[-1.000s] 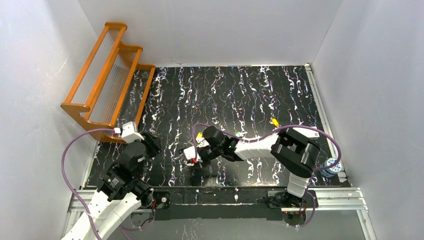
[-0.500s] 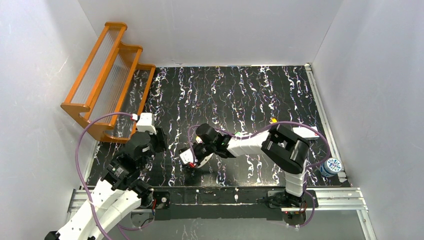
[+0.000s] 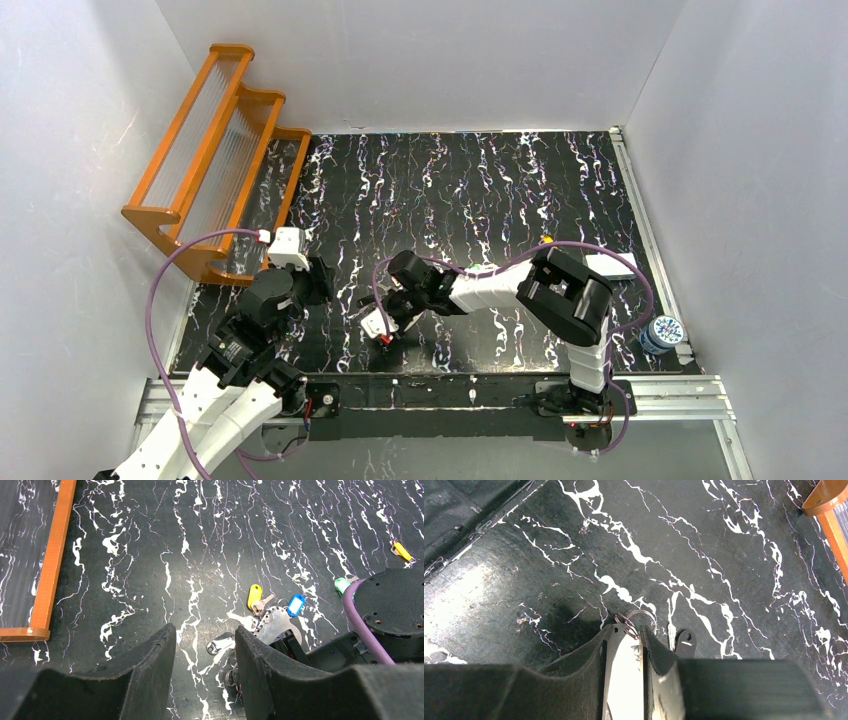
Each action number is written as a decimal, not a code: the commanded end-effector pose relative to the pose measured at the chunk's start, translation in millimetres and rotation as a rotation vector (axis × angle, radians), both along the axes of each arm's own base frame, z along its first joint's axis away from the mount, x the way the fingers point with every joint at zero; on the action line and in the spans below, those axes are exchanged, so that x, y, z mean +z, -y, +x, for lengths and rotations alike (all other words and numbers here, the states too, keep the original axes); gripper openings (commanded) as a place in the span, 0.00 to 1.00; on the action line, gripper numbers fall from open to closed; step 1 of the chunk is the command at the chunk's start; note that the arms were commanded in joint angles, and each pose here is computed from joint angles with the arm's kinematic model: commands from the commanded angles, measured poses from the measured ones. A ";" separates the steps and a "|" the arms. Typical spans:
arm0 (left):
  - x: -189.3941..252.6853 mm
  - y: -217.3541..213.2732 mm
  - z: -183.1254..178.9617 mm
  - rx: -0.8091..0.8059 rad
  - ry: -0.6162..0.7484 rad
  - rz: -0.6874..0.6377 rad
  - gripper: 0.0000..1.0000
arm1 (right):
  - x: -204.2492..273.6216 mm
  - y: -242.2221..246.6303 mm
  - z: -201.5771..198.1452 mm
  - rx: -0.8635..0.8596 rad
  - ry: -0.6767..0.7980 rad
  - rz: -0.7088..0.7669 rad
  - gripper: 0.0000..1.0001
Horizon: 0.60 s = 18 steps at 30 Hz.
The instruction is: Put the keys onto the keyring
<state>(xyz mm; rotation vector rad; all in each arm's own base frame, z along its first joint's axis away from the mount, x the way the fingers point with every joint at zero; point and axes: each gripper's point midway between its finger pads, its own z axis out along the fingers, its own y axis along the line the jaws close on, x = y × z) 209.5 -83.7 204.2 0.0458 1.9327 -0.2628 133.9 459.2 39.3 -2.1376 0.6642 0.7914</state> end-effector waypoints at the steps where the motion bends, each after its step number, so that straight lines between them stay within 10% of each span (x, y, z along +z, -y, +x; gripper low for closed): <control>1: 0.2 2.7 1.1 -0.016 0.008 0.007 0.46 | 3.2 -6.1 0.0 0.044 0.042 0.012 0.32; 18: 1.8 1.3 0.4 -0.010 0.017 0.000 0.46 | 5.2 -13.6 -5.6 0.082 0.092 0.037 0.26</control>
